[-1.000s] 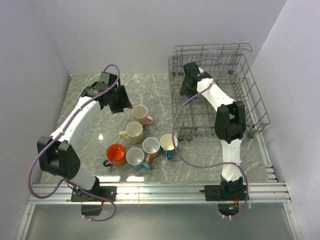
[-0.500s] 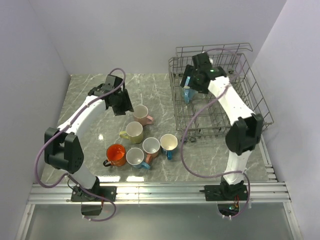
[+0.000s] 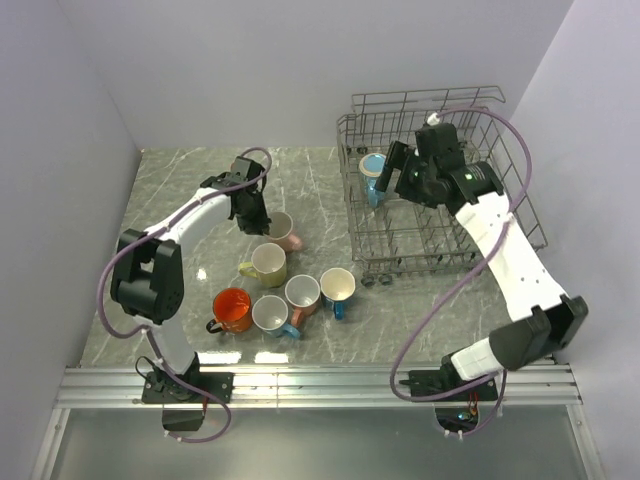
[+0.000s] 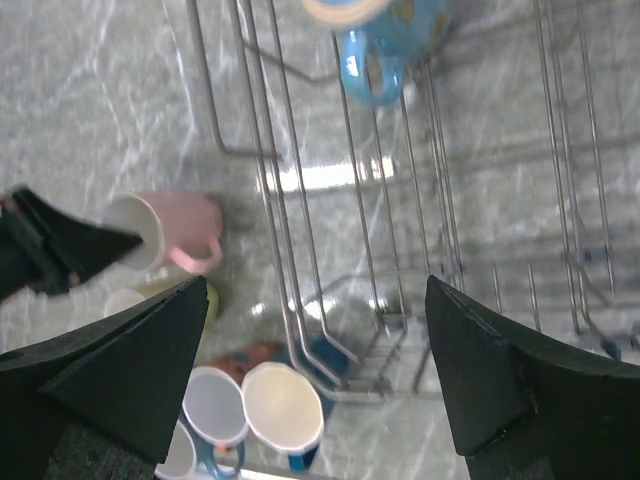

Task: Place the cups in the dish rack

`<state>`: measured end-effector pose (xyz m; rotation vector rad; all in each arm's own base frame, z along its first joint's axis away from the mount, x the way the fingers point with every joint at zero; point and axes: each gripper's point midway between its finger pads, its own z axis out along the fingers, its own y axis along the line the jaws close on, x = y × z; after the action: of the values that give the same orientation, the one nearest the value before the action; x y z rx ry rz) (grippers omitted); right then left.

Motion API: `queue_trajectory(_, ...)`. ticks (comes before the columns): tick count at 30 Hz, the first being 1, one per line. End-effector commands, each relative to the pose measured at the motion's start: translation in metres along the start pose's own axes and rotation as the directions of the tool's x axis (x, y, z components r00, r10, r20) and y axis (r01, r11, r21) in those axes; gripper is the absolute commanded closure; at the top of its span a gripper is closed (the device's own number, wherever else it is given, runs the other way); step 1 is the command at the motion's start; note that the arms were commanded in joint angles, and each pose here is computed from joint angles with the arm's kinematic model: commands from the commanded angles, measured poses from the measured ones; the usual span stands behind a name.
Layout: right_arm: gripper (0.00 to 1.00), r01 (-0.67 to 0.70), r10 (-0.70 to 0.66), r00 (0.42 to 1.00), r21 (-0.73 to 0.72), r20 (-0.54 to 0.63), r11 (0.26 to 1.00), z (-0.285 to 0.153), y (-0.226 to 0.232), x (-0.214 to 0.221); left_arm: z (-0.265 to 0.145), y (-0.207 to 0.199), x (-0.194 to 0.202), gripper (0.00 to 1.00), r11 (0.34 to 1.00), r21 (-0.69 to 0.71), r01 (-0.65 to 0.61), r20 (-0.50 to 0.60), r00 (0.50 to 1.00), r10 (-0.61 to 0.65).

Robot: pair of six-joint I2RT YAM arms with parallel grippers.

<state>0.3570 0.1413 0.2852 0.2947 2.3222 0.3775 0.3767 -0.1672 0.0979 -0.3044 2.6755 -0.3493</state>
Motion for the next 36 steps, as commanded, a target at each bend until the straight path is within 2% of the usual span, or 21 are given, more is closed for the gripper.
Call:
queue_trajectory(1, 0.04, -0.003, 0.004, 1.0, -0.045, 0.012, 0.999, -0.019, -0.001, 0.012, 0.006, -0.007, -0.016, 0.91, 0.999, 0.011, -0.034, 0.039, 0.999, 0.033)
queue_trajectory(2, 0.04, -0.004, 0.005, 1.0, -0.046, 0.013, 0.999, -0.024, -0.005, 0.017, 0.008, -0.007, -0.019, 1.0, 0.999, 0.006, -0.032, 0.044, 0.999, 0.032)
queue_trajectory(8, 0.04, -0.004, 0.005, 1.0, -0.067, 0.005, 0.998, -0.034, -0.009, 0.028, -0.014, -0.014, -0.042, 1.0, 0.999, 0.014, -0.04, 0.098, 0.994, 0.038)
queue_trajectory(12, 0.05, -0.011, 0.007, 1.0, -0.24, -0.014, 0.971, -0.048, 0.023, 0.028, -0.045, -0.018, -0.072, 1.0, 0.999, 0.04, -0.01, 0.171, 0.985, 0.003)
queue_trajectory(15, 0.04, -0.06, 0.021, 0.996, -0.465, -0.089, 0.883, -0.061, 0.068, 0.032, -0.083, -0.032, -0.097, 1.0, 0.991, 0.129, 0.023, 0.245, 0.968, -0.054)
queue_trajectory(16, 0.05, -0.109, 0.026, 0.987, -0.546, -0.158, 0.831, -0.071, 0.085, 0.04, -0.098, -0.04, -0.106, 1.0, 0.986, 0.168, 0.022, 0.272, 0.96, -0.067)
queue_trajectory(17, 0.04, -0.116, 0.032, 0.989, -0.607, -0.147, 0.786, -0.074, 0.098, 0.033, -0.113, -0.047, -0.111, 1.0, 0.979, 0.202, 0.018, 0.296, 0.952, -0.079)
queue_trajectory(19, 0.04, -0.213, 0.077, 0.97, -0.646, -0.232, 0.733, -0.073, 0.11, 0.038, -0.135, -0.067, -0.116, 1.0, 0.952, 0.305, -0.002, 0.316, 0.944, -0.1)
queue_trajectory(20, 0.04, -0.219, 0.069, 0.969, -0.704, -0.235, 0.676, -0.078, 0.122, 0.033, -0.155, -0.076, -0.116, 1.0, 0.933, 0.358, -0.022, 0.338, 0.935, -0.107)
queue_trajectory(21, 0.04, -0.246, 0.073, 0.962, -0.722, -0.263, 0.647, -0.08, 0.128, 0.035, -0.17, -0.088, -0.125, 1.0, 0.906, 0.421, -0.044, 0.38, 0.916, -0.132)
queue_trajectory(22, 0.04, -0.313, 0.109, 0.943, -0.725, -0.315, 0.614, -0.084, 0.134, 0.032, -0.191, -0.097, -0.116, 1.0, 0.868, 0.491, -0.075, 0.381, 0.914, -0.136)
queue_trajectory(23, 0.04, -0.311, 0.095, 0.945, -0.775, -0.312, 0.551, -0.093, 0.145, 0.025, -0.204, -0.103, -0.115, 1.0, 0.843, 0.53, -0.093, 0.393, 0.908, -0.147)
queue_trajectory(24, 0.04, -0.339, 0.102, 0.936, -0.783, -0.338, 0.522, -0.094, 0.149, 0.026, -0.222, -0.113, -0.121, 1.0, 0.804, 0.583, -0.119, 0.429, 0.885, -0.181)
queue_trajectory(25, 0.04, -0.408, 0.136, 0.909, -0.773, -0.394, 0.485, -0.099, 0.155, 0.021, -0.241, -0.117, -0.112, 1.0, 0.768, 0.623, -0.148, 0.437, 0.88, -0.185)
queue_trajectory(27, 0.04, -0.425, 0.129, 0.903, -0.811, -0.409, 0.402, -0.106, 0.168, 0.016, -0.265, -0.125, -0.109, 1.0, 0.709, 0.683, -0.175, 0.451, 0.864, -0.222)
queue_trajectory(28, 0.04, -0.48, 0.152, 0.876, -0.796, -0.458, 0.37, -0.111, 0.172, 0.013, -0.283, -0.129, -0.107, 1.0, 0.67, 0.709, -0.219, 0.484, 0.842, -0.238)
queue_trajectory(29, 0.04, -0.47, 0.15, 0.882, -0.821, -0.446, 0.324, -0.115, 0.178, 0.007, -0.291, -0.132, -0.103, 1.0, 0.641, 0.73, -0.238, 0.485, 0.841, -0.239)
queue_trajectory(31, 0.04, -0.534, 0.158, 0.846, -0.8, -0.51, 0.274, -0.12, 0.187, 0.009, -0.303, -0.134, -0.098, 1.0, 0.604, 0.755, -0.256, 0.488, 0.834, -0.256)
queue_trajectory(32, 0.04, -0.525, 0.152, 0.851, -0.816, -0.503, 0.242, -0.124, 0.192, 0.006, -0.306, -0.135, -0.095, 1.0, 0.591, 0.762, -0.264, 0.486, 0.837, -0.252)
queue_trajectory(36, 0.04, -0.552, 0.12, 0.834, -0.811, -0.539, 0.194, -0.134, 0.211, 0.009, -0.32, -0.137, -0.088, 1.0, 0.537, 0.799, -0.272, 0.476, 0.831, -0.288)
